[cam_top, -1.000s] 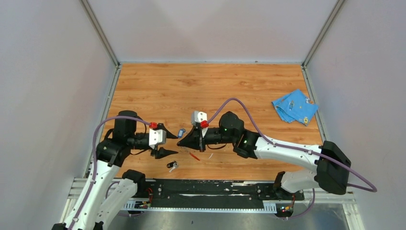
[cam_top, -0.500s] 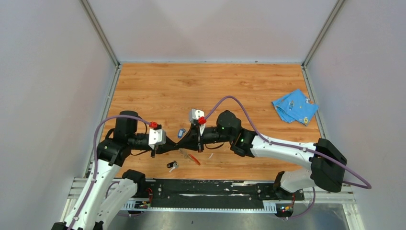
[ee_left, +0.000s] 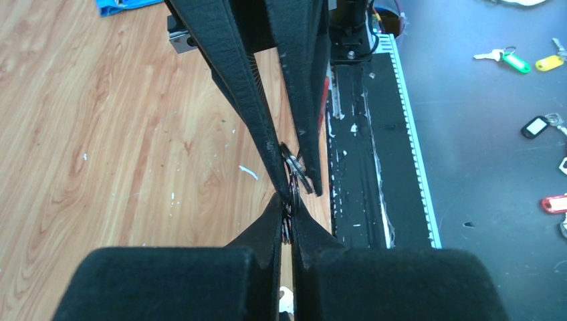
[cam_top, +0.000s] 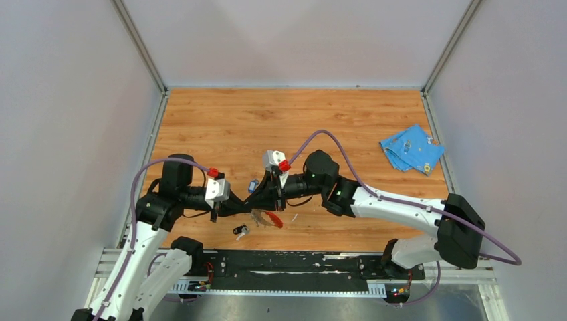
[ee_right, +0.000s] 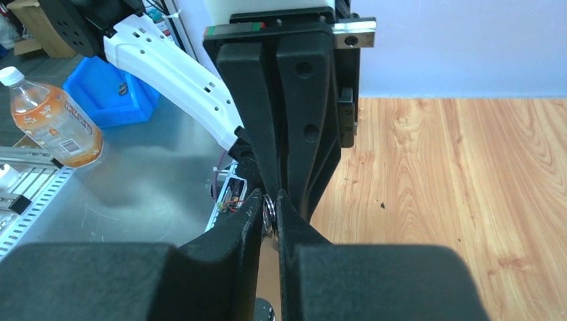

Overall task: Put the keys on the keyring
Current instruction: Adjust the keyring.

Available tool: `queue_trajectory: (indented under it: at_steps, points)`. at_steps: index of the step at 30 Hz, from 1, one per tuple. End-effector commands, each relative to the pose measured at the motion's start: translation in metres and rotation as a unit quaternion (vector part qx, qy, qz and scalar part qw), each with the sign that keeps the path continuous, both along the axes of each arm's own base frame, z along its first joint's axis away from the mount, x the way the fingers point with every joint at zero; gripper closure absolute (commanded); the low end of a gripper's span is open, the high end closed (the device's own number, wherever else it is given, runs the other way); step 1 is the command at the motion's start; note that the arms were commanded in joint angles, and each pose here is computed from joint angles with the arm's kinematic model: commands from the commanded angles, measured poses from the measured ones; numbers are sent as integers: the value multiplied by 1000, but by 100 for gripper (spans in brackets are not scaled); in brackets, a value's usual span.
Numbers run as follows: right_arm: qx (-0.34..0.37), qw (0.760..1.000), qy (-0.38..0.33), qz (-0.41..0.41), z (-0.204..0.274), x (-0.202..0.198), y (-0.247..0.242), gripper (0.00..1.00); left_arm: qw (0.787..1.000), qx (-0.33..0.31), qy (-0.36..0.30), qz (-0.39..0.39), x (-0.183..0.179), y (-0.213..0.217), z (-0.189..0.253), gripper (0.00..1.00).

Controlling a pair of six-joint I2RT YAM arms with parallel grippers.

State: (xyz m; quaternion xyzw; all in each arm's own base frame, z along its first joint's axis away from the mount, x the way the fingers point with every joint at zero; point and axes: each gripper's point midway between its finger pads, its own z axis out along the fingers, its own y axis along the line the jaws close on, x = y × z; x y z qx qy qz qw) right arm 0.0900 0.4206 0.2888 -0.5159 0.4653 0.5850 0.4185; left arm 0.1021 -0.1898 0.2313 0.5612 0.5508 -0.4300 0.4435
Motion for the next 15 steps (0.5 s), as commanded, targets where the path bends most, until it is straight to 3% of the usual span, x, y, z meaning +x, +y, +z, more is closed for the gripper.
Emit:
queue_trajectory:
  at_steps: [1, 7, 15]
  points:
    - [38, 999, -19, 17, 37, -8, -8, 79, 1000, -23, -4, -18, -3, -4, 20, 100]
    - [46, 999, -18, -2, 58, 2, -31, 46, 999, -26, -31, -19, -3, -4, 29, 100]
    - [-56, 998, -31, -14, 38, 1, -52, 39, 996, -16, -83, -1, 5, 0, 37, 100]
